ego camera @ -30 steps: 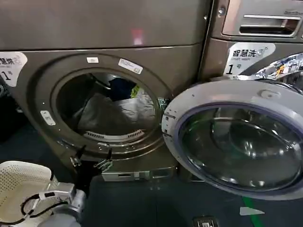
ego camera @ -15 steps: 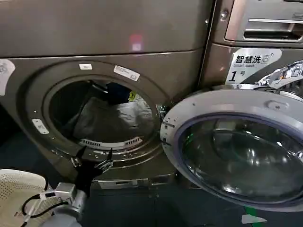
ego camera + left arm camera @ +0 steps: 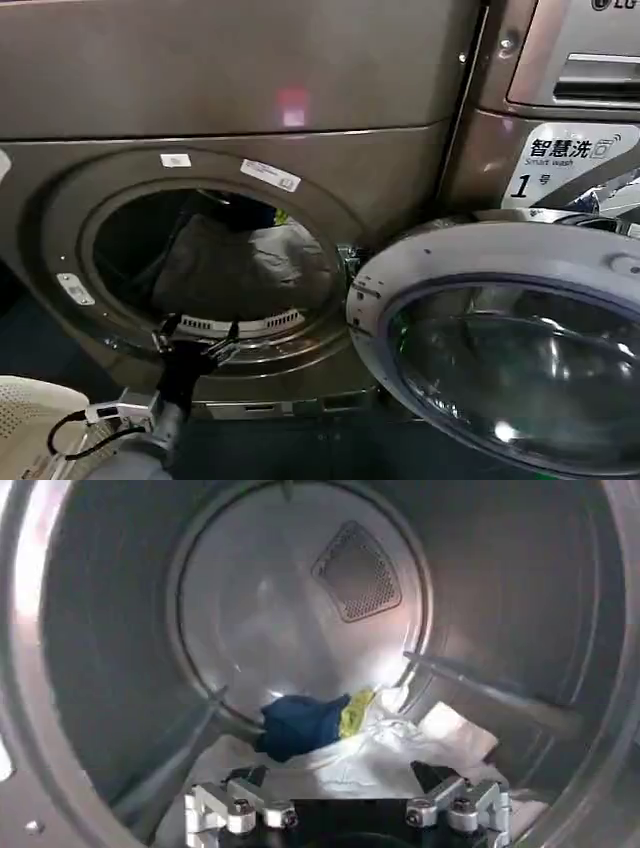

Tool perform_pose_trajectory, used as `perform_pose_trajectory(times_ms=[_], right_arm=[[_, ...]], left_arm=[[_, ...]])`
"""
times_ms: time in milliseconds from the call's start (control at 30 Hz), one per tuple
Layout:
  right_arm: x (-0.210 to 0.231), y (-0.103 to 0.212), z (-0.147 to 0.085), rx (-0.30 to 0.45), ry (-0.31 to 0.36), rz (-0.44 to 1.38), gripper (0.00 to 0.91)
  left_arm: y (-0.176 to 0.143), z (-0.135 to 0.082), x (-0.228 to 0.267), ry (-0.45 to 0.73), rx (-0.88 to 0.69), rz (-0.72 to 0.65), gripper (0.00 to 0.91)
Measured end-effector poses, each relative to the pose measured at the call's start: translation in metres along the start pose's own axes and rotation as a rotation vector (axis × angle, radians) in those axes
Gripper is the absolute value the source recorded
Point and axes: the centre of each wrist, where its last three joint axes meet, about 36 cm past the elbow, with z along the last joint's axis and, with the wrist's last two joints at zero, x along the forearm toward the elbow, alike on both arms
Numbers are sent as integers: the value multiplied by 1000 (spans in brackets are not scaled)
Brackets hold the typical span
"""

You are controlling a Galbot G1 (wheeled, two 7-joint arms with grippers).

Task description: Grasp the clothes from the dryer.

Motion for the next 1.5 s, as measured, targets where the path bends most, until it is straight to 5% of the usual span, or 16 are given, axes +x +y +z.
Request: perform_pose_trajectory(times_ms=[667, 1033, 1500], right_arm=[[15, -32, -27, 242, 107, 174, 907], [21, -45, -39, 356, 151, 251, 907], [25, -45, -47, 395, 143, 251, 907]], left_arm=[[22, -15, -49, -128, -757, 47, 907], [33, -39, -127, -4, -935, 237, 907], [56, -67, -216, 219, -1067, 528, 907]])
